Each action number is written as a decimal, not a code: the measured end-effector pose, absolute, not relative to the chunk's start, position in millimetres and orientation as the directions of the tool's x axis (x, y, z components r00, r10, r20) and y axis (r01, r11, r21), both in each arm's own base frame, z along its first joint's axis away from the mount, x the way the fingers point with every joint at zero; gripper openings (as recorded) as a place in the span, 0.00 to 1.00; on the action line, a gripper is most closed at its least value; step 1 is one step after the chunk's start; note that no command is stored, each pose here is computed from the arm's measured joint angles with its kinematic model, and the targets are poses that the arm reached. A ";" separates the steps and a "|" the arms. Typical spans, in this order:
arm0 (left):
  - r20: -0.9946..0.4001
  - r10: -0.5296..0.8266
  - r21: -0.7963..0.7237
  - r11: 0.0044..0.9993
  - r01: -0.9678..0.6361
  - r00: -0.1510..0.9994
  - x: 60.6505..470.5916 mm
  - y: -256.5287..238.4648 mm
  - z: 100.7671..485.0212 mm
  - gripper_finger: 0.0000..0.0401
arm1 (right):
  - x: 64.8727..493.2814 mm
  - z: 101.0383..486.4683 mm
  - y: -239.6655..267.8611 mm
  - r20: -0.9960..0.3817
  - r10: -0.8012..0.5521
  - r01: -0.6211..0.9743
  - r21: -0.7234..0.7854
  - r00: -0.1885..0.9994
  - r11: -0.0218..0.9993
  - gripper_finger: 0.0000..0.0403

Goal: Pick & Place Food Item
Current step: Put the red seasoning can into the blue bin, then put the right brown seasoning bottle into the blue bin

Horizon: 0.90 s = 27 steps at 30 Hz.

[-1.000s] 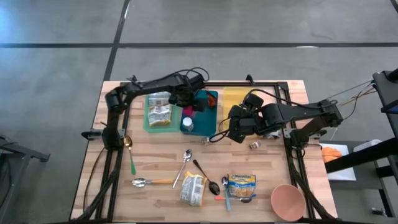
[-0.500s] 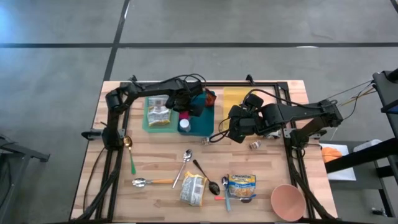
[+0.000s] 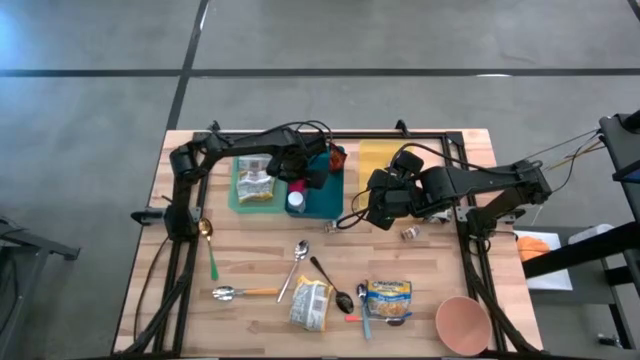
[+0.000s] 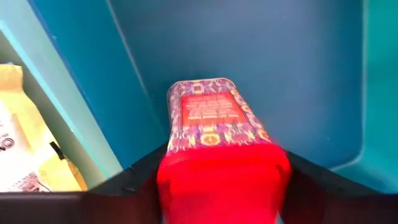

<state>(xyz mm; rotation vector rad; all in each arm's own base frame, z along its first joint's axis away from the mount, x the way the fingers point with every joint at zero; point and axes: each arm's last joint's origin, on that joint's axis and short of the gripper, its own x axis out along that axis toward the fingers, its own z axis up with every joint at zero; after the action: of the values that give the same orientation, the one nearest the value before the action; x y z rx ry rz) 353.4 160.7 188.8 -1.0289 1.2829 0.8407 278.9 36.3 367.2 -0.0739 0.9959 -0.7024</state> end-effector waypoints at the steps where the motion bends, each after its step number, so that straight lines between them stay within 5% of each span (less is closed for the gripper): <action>1: -0.991 -0.057 -0.136 0.341 -0.930 0.124 353.4 160.6 188.8 0.69 | 278.9 367.2 36.3 -0.743 -0.573 0.508 -0.365 0.345 0.780 0.93; 9: -0.989 -0.060 -0.147 0.368 -0.918 0.134 354.5 161.2 190.8 0.98 | 278.8 367.2 36.3 -0.743 -0.573 0.508 -0.365 0.345 0.780 0.93; 27: -0.936 0.043 -0.275 0.532 -0.801 0.349 330.8 146.8 279.3 0.85 | 266.7 353.8 40.1 -0.814 -0.536 0.732 -0.223 0.223 0.644 0.93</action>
<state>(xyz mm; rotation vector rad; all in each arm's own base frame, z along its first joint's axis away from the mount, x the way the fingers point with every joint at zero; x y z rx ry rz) 330.8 146.8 279.3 -0.8522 1.0820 0.6422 266.7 40.1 353.8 0.2258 1.0179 -0.8856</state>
